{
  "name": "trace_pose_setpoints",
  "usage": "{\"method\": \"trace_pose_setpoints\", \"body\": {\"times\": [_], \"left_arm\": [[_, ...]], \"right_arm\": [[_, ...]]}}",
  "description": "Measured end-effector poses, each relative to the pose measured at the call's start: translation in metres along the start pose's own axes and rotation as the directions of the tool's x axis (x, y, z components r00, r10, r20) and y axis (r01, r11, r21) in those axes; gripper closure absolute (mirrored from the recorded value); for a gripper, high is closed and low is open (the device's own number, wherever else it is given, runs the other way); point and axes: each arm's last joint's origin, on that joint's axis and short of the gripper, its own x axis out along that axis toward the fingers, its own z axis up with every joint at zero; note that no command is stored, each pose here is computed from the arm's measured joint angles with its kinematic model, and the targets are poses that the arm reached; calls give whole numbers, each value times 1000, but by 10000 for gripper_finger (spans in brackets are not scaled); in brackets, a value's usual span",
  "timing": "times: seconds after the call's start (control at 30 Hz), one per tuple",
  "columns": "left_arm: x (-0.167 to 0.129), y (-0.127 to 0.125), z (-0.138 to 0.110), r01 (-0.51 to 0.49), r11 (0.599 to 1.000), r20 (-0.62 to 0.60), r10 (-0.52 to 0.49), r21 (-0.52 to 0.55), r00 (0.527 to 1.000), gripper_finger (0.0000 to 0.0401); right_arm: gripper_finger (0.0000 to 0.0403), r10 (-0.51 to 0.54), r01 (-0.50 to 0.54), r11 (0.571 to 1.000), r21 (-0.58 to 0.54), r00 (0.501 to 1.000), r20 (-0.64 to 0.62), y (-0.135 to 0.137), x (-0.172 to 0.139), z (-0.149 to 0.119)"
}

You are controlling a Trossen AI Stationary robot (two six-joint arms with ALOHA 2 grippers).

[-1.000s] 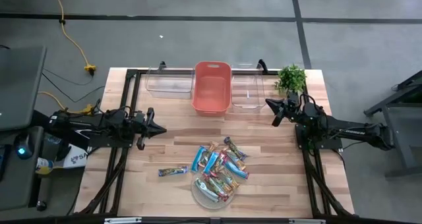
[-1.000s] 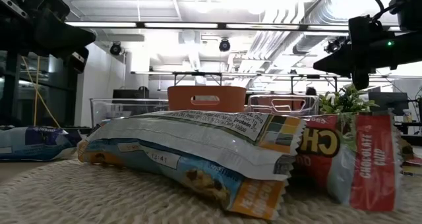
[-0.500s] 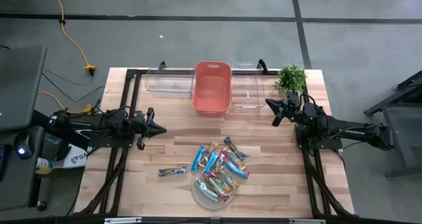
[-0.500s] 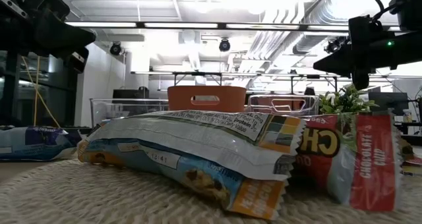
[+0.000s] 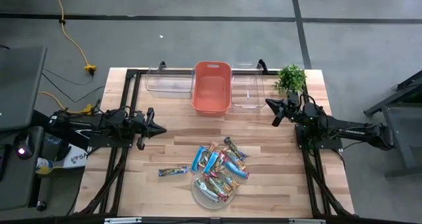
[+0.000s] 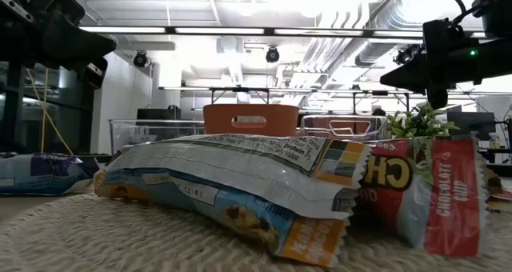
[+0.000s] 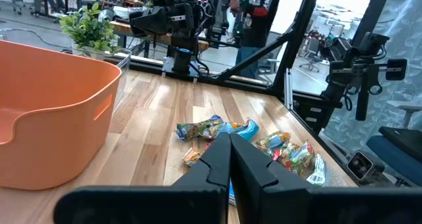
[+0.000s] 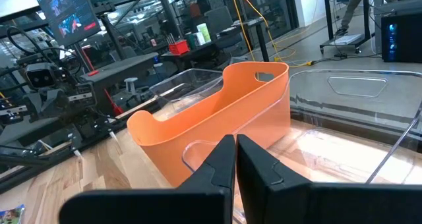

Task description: Pick and place Granola Bars by type

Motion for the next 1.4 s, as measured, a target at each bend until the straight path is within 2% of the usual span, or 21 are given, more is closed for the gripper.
{"method": "trace_pose_setpoints", "body": {"times": [0.53, 0.67, 0.77, 1.07, 1.23, 1.4], "left_arm": [[0, -1, 2, 18, 1000, 26, -17, -16, 1000, 400], [0, -2, 4, 48, 996, 38, -45, -70, 998, 400], [0, -3, 10, 61, 989, 98, -47, -138, 994, 400], [-11, -7, 47, 2, 967, 248, 64, -256, 967, 400], [-24, -10, 79, -50, 962, 356, 147, -267, 923, 400], [-39, -16, 111, -83, 970, 406, 172, -229, 897, 400]], "right_arm": [[402, 0, 0, 1000, 0, 1000, 0, 0, 0, 0], [402, 0, 0, 1000, 0, 1000, 0, 0, 0, 0], [402, 0, 0, 1000, 0, 1000, 0, 0, 0, 0], [402, 0, 0, 1000, 0, 1000, 0, 0, 0, 0], [402, 0, 0, 1000, 0, 1000, 0, 0, 0, 0], [402, 0, 0, 1000, 0, 1000, 0, 0, 0, 0]]}}
